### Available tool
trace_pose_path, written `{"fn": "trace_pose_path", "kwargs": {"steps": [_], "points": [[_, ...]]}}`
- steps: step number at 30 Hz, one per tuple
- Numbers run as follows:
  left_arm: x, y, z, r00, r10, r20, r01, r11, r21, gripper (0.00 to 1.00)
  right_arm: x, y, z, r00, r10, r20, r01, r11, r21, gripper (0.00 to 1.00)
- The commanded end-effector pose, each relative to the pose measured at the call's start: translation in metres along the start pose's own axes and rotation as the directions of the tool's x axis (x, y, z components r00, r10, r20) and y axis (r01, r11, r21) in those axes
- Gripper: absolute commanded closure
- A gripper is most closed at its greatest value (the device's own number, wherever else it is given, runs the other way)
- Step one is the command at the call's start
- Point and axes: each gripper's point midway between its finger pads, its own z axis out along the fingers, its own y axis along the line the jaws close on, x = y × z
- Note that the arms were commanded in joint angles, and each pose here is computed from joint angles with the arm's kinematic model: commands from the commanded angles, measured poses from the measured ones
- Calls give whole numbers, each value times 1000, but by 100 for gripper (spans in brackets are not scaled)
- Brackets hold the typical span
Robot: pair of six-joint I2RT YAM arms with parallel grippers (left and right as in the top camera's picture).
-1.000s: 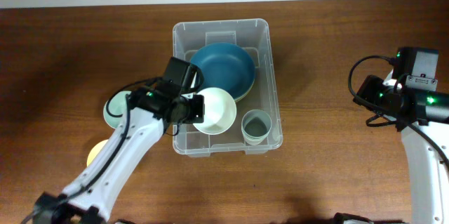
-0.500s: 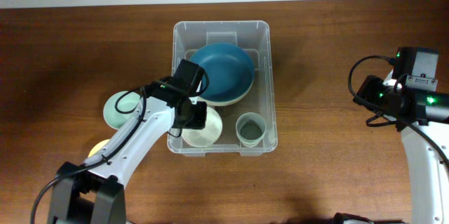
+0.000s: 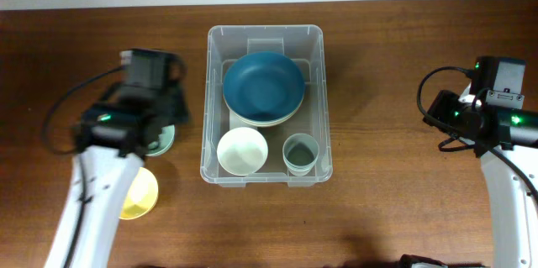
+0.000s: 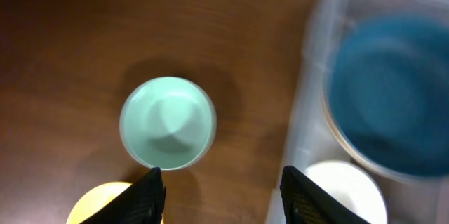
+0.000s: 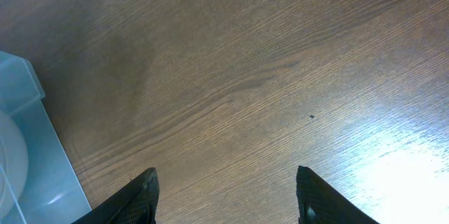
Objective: Pack container
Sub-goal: 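Move the left gripper to the mint-green bowl and grasp its rim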
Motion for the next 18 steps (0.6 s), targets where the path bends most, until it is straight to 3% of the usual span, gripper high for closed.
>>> {"fn": "trace_pose_path", "kwargs": {"steps": [1, 3, 7, 11, 18], "points": [[-15, 33, -2, 973, -229, -30, 231, 966, 117, 45, 0, -2, 1, 1000, 4, -2, -4, 1000, 3, 42], [-22, 39, 2, 975, -218, -47, 223, 945, 238, 45, 0, -2, 1, 1000, 4, -2, -4, 1000, 3, 42], [-21, 62, 14, 967, -245, -72, 255, 934, 251, 45, 0, -2, 1, 1000, 5, -2, -5, 1000, 3, 42], [-11, 83, 42, 954, -274, -124, 295, 934, 203, 45, 1, -2, 1, 1000, 4, -3, -4, 1000, 2, 42], [17, 117, 112, 923, -293, -251, 301, 953, -5, 43, 1, -1, 1, 1000, 3, -3, -3, 1000, 2, 42]]}}
